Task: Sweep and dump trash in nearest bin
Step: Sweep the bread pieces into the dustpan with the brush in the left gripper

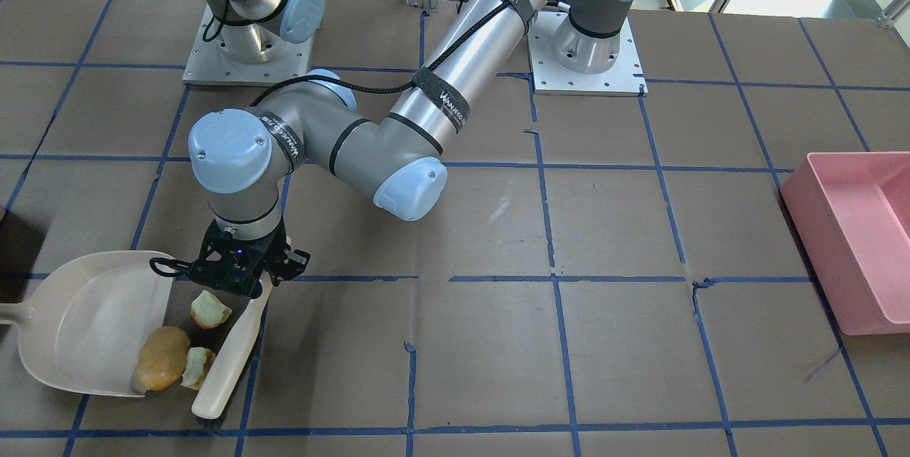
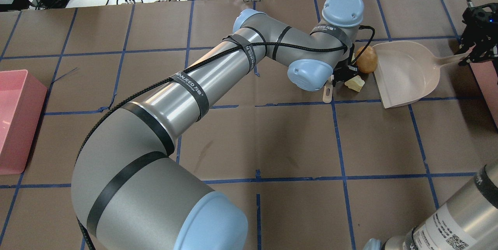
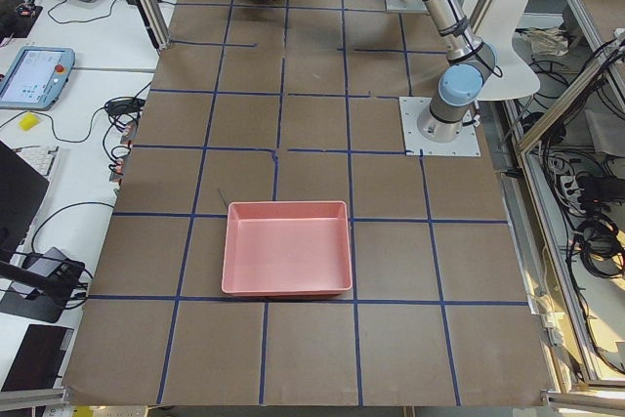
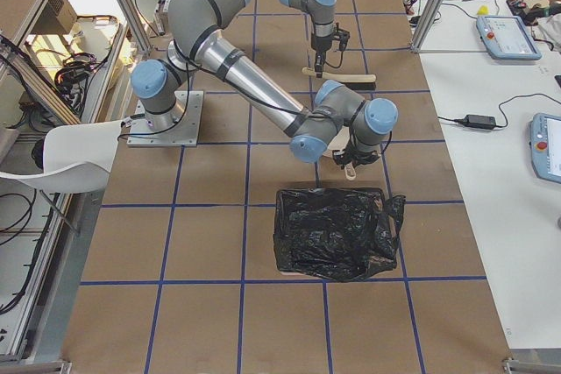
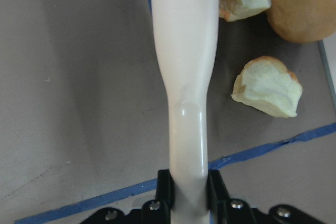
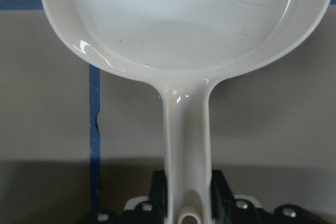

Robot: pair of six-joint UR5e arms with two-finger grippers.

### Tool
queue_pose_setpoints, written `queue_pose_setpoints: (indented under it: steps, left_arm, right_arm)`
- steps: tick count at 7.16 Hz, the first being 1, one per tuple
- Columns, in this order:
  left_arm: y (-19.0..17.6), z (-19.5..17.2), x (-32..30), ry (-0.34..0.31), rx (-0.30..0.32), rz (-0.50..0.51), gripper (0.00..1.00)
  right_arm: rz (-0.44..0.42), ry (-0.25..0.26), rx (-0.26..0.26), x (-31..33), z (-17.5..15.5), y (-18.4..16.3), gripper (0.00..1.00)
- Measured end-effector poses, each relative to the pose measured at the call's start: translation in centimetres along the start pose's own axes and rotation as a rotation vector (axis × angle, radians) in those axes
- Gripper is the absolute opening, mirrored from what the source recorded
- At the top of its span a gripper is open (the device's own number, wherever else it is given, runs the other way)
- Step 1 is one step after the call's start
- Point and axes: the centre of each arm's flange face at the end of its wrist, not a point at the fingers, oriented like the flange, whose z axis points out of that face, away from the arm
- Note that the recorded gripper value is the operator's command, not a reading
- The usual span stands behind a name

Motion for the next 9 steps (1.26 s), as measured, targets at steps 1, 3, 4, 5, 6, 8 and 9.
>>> queue_pose_setpoints:
  steps: [1, 3, 4, 5, 6, 8, 9]
  left_arm:
    - [-0.1, 1.0, -0.1, -0.002, -0.009, -0.003, 0.01]
    - [0.2, 2.5, 0.4, -0.002, -0.027, -0.006, 0.01]
    - [0.7, 2.8, 1.3, -0.001, -0.030, 0.000, 0.01]
    - [1.6, 2.8, 2.7, 0.002, -0.032, 0.007, 0.01]
    - [2.6, 2.8, 4.4, 0.005, -0.032, 0.016, 0.01]
    - [4.6, 2.5, 7.4, 0.012, -0.029, 0.049, 0.01]
    - [5.7, 2.3, 8.9, 0.017, -0.026, 0.072, 0.01]
  right_arm:
    - [0.000, 0.000, 0.001, 0.0, 0.0, 0.0, 0.00]
    - [-0.001, 0.000, 0.003, 0.1, 0.1, -0.2, 0.00]
    - [0.001, -0.001, 0.004, 0.1, 0.1, -0.4, 0.00]
    - [0.007, -0.003, 0.005, 0.1, 0.3, -0.5, 0.00]
    - [0.010, -0.005, 0.006, 0.0, 0.6, -0.6, 0.00]
    - [0.011, -0.007, 0.005, -0.1, 0.9, -0.7, 0.00]
    - [0.009, -0.008, 0.005, 0.0, 0.9, -0.8, 0.00]
